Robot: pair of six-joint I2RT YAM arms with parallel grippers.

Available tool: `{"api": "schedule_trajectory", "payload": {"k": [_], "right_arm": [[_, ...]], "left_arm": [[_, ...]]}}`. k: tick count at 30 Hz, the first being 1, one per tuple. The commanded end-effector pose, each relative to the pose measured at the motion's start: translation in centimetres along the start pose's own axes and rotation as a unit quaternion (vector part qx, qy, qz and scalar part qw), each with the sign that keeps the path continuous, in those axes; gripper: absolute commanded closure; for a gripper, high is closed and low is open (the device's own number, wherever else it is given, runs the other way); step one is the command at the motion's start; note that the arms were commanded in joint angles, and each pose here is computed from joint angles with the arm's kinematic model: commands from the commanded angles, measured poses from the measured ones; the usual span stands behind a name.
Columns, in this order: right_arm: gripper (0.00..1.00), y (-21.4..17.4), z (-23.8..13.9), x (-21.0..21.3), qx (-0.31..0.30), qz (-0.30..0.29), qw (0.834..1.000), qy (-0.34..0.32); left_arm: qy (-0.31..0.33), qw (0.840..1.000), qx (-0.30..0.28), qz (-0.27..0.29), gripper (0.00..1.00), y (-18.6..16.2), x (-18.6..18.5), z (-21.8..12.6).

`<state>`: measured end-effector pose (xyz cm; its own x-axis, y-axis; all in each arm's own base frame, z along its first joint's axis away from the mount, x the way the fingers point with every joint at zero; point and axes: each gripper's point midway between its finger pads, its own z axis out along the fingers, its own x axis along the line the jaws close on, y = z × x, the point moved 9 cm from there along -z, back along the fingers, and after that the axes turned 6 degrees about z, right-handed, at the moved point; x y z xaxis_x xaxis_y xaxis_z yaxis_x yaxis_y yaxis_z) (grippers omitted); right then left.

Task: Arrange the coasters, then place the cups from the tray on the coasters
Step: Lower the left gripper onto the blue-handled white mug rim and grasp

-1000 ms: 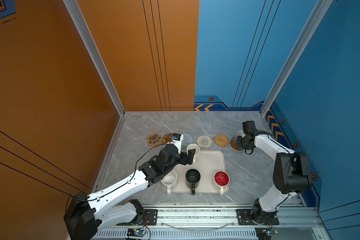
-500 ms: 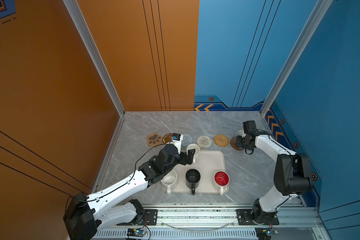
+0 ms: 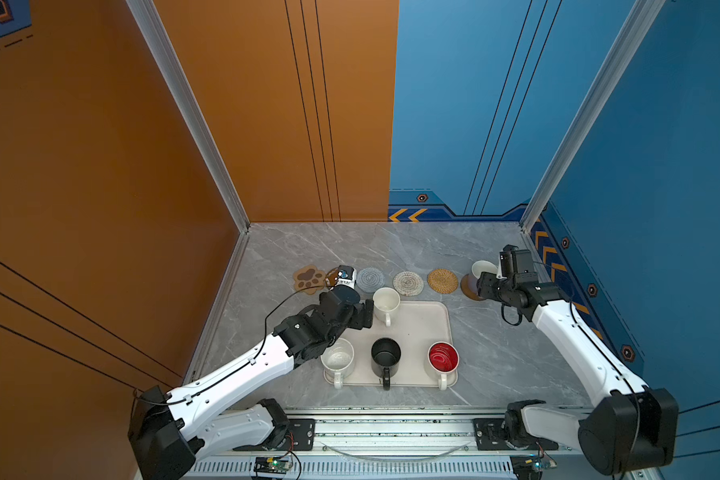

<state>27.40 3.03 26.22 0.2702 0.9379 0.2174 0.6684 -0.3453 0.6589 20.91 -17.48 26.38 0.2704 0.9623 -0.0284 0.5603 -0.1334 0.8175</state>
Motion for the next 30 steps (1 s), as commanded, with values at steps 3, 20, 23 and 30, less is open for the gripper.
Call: {"api": "schedule_trajectory", "payload": {"k": [3, 20, 23, 30], "right_arm": [[0.3, 1.1, -5.5, 1.3, -0.084, 0.01, 0.995, 0.043], [0.34, 0.2, -7.8, 0.6, -0.144, 0.061, 0.985, 0.075], [0.34, 0.1, -7.5, 0.5, -0.141, 0.059, 0.986, 0.072], [0.35, 0.0, -6.8, 0.8, -0.135, 0.059, 0.986, 0.078]], "left_arm": [[0.079, 0.995, 0.048, 0.03, 0.08, -0.7, 0.7, 0.0], [0.152, 0.979, 0.13, 0.029, 0.25, -1.7, 0.2, 2.4], [0.144, 0.979, 0.145, 0.004, 0.28, -2.1, 0.7, 2.6], [0.137, 0.974, 0.18, -0.019, 0.34, -3.1, 1.3, 3.7]]}}
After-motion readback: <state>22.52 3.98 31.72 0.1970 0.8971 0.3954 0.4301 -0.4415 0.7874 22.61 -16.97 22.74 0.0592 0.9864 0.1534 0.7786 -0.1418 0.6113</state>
